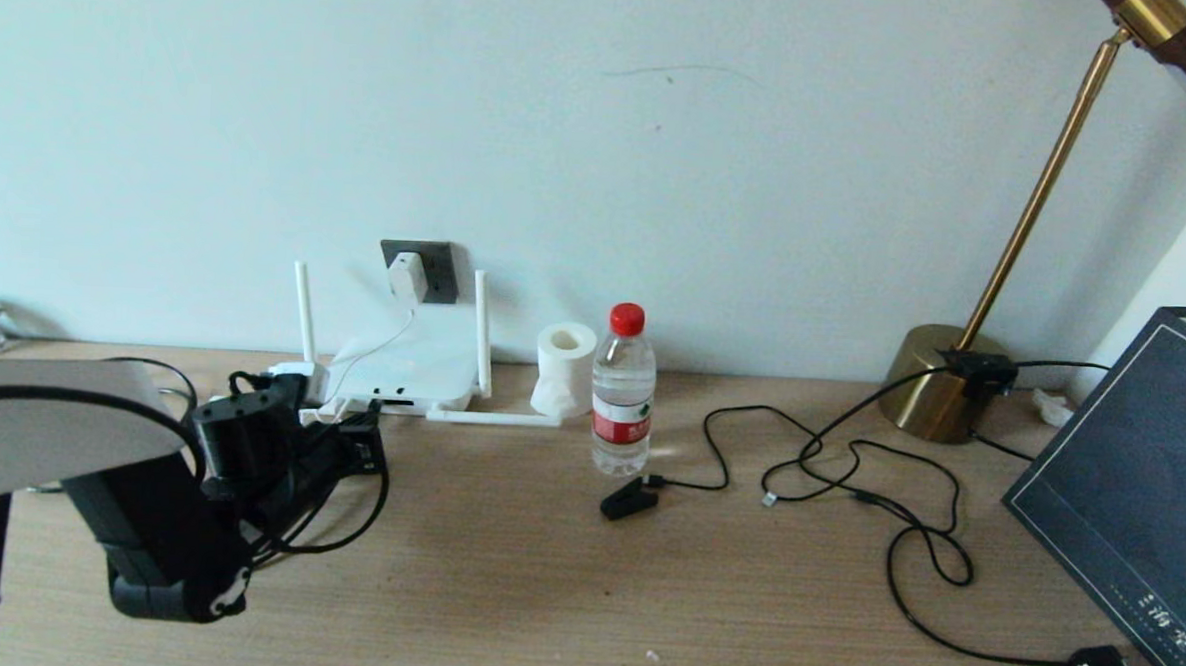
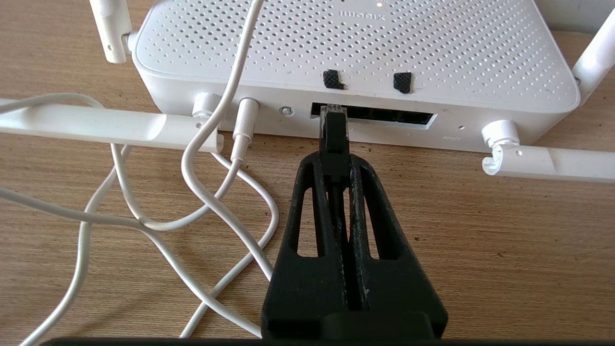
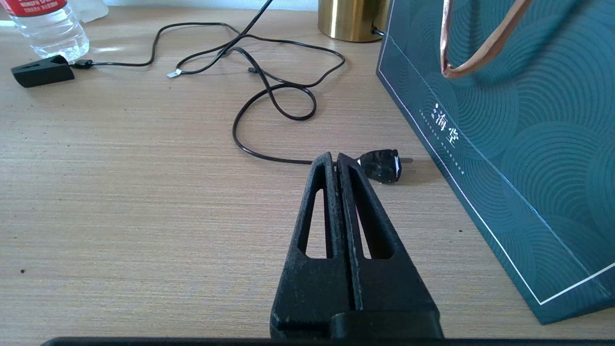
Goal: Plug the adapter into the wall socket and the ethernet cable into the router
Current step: Align cable and router interface, then plug cable into router interface
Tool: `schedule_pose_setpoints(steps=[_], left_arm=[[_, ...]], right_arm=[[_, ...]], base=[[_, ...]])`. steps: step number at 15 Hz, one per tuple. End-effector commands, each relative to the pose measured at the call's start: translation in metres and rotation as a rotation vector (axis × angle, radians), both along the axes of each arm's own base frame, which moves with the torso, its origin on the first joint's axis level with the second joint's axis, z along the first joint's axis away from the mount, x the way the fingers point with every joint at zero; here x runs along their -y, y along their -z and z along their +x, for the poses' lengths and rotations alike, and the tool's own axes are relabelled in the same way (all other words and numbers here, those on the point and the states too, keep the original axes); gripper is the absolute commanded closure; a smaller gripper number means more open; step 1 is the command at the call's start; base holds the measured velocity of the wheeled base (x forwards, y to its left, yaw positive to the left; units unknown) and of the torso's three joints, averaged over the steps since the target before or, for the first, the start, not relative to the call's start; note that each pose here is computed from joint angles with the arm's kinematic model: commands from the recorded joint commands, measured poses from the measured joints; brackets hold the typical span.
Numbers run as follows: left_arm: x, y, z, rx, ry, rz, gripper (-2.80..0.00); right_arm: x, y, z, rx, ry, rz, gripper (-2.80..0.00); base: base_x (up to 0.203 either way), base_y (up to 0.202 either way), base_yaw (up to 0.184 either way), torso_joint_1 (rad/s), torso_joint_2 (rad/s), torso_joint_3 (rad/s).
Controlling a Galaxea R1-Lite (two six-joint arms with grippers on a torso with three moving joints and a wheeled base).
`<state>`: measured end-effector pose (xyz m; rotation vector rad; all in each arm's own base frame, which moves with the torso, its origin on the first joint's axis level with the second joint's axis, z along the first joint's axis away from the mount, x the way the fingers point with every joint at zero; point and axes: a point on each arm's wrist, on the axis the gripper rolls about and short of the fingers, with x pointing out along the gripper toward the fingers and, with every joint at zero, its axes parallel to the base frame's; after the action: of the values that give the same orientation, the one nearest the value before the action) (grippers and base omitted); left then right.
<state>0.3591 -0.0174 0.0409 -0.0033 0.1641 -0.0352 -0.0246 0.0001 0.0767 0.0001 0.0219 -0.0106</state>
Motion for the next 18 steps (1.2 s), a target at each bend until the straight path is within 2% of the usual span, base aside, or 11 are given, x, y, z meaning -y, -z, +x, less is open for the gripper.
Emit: schedule_pose_setpoints(steps=[1, 18], left_arm=[[-0.0001, -0.0019, 0.0007, 0.014, 0.000, 0.002, 0.00], [-0.0001, -0.0037, 0.0001, 0.018, -0.001, 0.006, 0.00]], right_arm=[[0.0000, -0.0001, 0.0001, -0.001, 0.000, 0.000, 0.00], [0.0000, -0.0001, 0.0001, -0.001, 0.000, 0.000, 0.00]], base=[[0.000, 0.000, 0.000, 0.000, 0.00, 0.000], [0.000, 0.000, 0.000, 0.000, 0.00, 0.000]])
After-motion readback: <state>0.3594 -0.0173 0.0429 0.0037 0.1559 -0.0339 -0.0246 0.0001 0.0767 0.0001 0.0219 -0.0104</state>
